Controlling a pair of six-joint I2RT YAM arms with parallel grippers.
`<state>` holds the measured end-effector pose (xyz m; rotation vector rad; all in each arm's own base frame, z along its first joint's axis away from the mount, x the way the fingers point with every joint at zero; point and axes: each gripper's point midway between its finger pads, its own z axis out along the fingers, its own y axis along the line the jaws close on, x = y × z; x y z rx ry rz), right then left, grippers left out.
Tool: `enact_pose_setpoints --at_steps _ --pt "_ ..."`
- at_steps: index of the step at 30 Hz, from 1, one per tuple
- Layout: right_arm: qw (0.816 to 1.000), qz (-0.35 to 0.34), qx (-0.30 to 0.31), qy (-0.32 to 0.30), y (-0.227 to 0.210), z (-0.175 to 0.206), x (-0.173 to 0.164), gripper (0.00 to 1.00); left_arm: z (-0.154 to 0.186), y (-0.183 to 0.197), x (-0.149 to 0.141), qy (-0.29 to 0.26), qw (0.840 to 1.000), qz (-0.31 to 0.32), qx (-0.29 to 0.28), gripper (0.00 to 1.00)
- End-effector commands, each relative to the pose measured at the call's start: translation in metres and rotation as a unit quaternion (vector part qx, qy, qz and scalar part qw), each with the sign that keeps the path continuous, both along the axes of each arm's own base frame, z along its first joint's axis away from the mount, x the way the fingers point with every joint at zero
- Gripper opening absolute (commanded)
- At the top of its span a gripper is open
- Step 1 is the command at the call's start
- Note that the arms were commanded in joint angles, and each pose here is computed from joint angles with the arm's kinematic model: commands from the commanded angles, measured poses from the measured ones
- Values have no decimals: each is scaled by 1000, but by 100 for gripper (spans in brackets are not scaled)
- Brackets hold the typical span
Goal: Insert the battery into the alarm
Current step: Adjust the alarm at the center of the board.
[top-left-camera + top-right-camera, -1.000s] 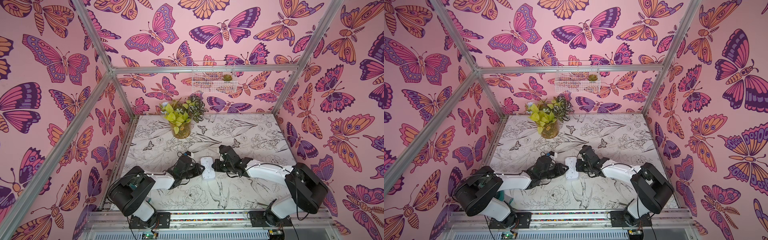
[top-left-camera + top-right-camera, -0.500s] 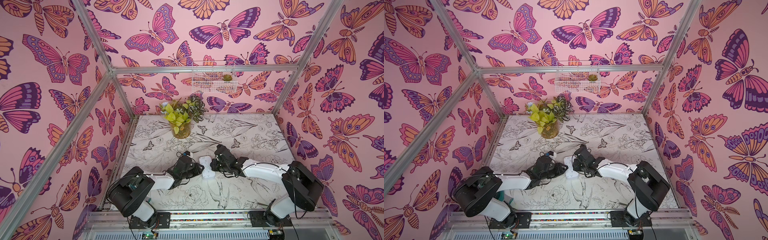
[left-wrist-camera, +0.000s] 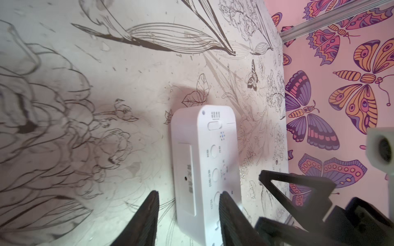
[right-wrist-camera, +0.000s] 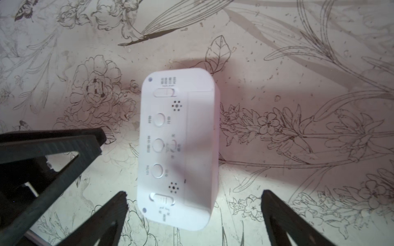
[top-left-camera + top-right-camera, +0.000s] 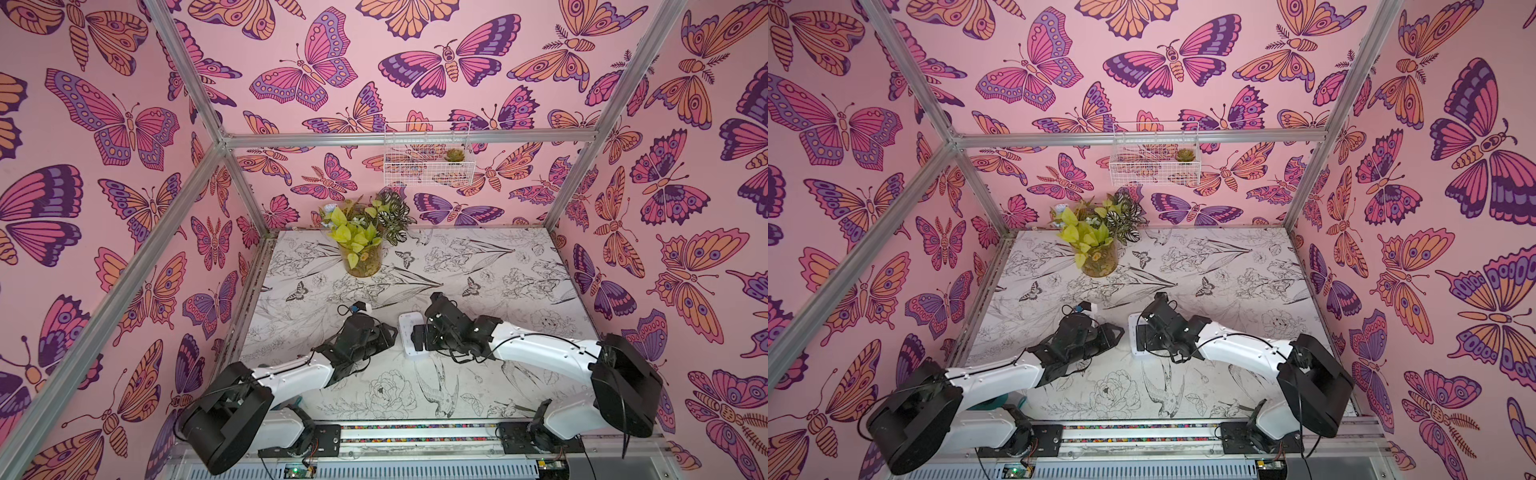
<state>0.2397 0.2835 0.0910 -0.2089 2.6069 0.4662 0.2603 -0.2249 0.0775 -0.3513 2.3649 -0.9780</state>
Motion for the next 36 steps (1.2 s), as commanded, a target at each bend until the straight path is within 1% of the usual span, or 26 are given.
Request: enact_pose_setpoints --at_steps 1,4,8,9,10,15,20,22,26,30,31,34,36 --pt "999 7 -49 -4 1 -3 0 99 -13 26 -6 11 999 40 33 55" --pt "997 20 -79 3 10 -15 -1 99 -12 36 -8 9 998 58 34 62" --pt "994 29 -107 12 15 -25 -1 99 -4 42 -8 0 997 69 30 67" --pt "993 30 -116 11 16 -27 -1 99 -14 47 -15 10 997 70 39 67" --pt "992 29 -122 10 16 -28 0 99 -17 49 -17 13 997 70 40 68" --pt "989 29 -143 9 16 -35 -1 99 -19 51 -18 16 996 72 41 69" --pt "990 34 -137 17 20 -44 -3 100 -20 49 -18 18 997 70 39 69" --pt "990 38 -131 19 24 -45 -3 93 -19 48 -18 18 997 69 38 69" --pt "991 37 -130 21 26 -48 -3 74 -19 47 -18 20 997 67 35 69" --pt "990 38 -132 21 25 -49 -3 71 -17 46 -18 20 997 65 32 70" --pt "990 38 -132 21 24 -49 -3 68 -16 45 -18 21 997 64 30 70" --pt "992 38 -123 16 24 -42 -4 63 -12 38 -18 21 998 48 21 74" --pt "994 40 -102 8 25 -34 -5 62 -11 32 -21 25 999 35 9 78"
